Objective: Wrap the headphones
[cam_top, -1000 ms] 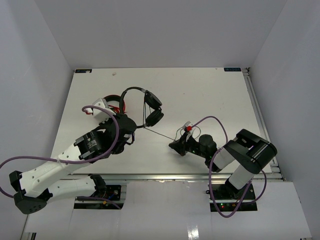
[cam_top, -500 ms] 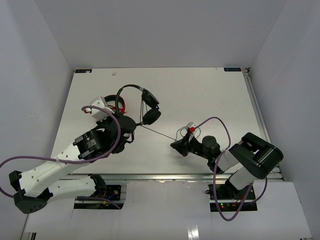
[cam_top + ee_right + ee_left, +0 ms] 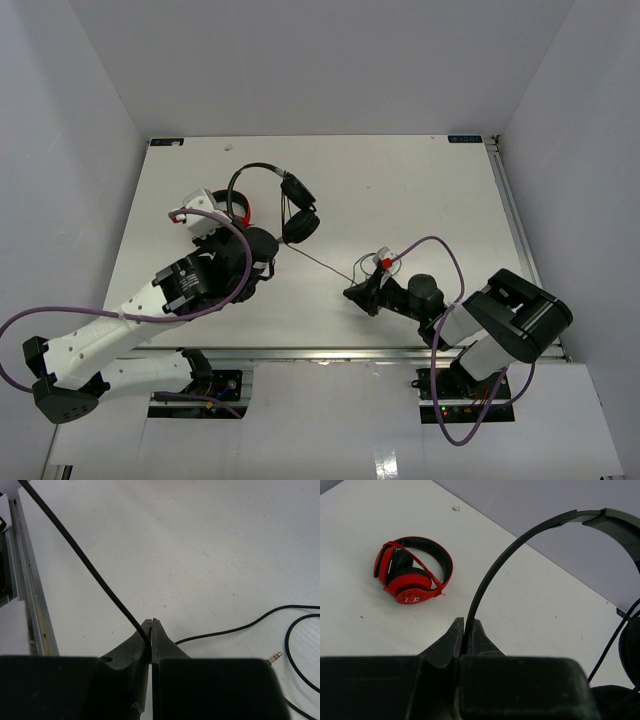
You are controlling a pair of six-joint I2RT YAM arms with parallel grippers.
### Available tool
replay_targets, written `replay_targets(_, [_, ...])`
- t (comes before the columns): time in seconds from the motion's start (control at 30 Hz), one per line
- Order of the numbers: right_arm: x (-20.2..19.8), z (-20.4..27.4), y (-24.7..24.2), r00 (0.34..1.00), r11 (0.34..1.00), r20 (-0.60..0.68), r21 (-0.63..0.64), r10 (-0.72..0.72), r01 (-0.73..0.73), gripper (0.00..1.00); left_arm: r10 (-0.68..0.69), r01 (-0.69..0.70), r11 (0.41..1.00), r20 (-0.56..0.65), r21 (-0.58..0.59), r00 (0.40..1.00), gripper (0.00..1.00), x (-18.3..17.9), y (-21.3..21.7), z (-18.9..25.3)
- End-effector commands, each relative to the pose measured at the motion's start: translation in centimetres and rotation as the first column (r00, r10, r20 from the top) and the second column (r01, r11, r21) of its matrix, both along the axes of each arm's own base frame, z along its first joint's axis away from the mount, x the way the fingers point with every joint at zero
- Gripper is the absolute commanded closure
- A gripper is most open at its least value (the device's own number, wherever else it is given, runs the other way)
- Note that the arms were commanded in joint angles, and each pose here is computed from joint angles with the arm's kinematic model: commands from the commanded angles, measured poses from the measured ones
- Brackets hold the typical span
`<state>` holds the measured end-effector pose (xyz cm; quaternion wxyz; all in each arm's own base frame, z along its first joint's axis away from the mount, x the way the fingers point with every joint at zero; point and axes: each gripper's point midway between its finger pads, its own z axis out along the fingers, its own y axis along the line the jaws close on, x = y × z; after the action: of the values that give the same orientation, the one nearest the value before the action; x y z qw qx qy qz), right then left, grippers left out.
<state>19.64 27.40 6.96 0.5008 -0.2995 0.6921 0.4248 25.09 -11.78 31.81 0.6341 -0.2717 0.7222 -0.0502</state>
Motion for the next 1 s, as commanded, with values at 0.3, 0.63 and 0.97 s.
replay_targets(0.3, [1.2,12.8,0.7,0.912,0.937,0.403,0.342,-0.080,-0.069,0.92,-0.250,0.251,0.948,0.028,-0.197,0.968,1.00,-0.7,-4.3,2.1])
replay_targets(0.63, [7.2,15.0,-3.0,0.962,0.890,0.227,0.454,-0.154,0.035,0.92,-0.712,0.734,0.677,-0.203,0.054,0.672,1.00,-5.3,-8.9,-5.8])
replay_targets(0.97, [11.0,18.6,-5.0,0.987,0.902,0.145,0.432,-0.066,-0.003,0.92,-0.613,0.734,0.650,-0.433,0.199,0.661,1.00,-4.2,-8.4,-10.7])
